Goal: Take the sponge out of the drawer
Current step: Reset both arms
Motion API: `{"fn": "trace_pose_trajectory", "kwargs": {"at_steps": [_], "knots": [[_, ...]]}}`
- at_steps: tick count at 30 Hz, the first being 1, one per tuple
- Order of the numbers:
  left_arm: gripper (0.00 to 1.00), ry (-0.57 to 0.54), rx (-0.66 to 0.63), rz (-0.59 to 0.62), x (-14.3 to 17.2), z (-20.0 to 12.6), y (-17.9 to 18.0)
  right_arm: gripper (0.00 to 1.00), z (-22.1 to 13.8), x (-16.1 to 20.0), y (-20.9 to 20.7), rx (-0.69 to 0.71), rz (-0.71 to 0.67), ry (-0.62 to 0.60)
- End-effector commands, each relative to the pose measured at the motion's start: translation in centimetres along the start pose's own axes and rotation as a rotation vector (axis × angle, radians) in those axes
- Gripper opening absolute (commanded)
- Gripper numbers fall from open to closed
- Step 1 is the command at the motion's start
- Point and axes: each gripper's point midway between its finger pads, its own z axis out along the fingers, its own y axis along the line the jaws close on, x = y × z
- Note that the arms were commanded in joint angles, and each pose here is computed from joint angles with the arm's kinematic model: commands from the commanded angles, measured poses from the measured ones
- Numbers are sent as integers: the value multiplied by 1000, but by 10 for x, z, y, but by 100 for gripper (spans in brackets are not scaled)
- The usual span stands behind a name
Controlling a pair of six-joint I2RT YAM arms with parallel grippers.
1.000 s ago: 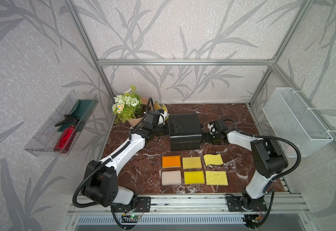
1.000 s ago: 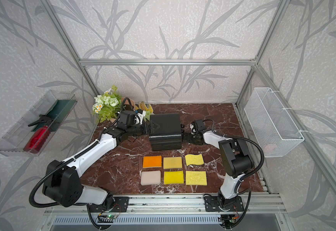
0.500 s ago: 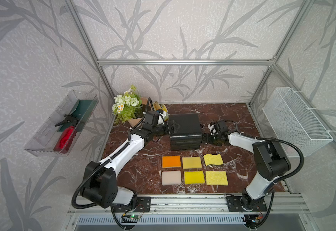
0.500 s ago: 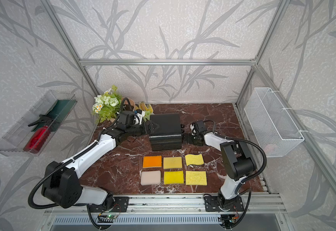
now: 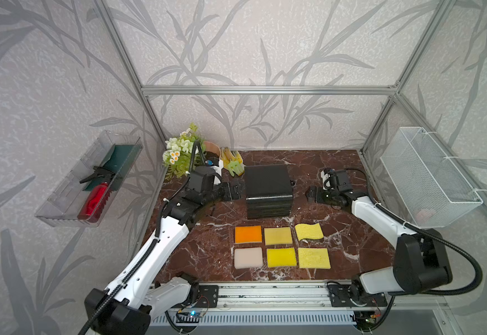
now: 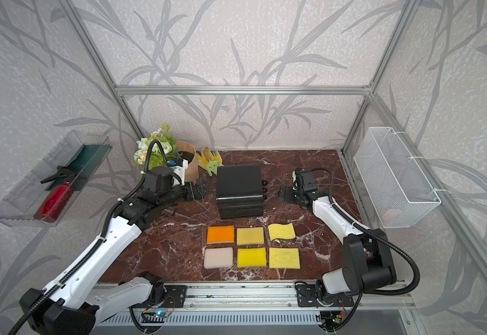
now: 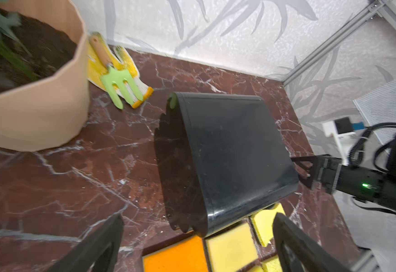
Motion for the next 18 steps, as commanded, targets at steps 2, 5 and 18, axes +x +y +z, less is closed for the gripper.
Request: {"fn": "trace_pose_trajectory", "kwargs": {"at_steps": [2, 5, 18], "knots": [[99, -28, -214, 110, 12, -12, 45, 99, -44, -12, -18, 106, -63, -129], [99, -78, -237, 152, 16, -12, 55, 99, -75, -18, -27, 158, -102, -227], [99, -346, -555, 171, 10, -17, 140, 99, -128, -9, -56, 292, -110, -398]]}}
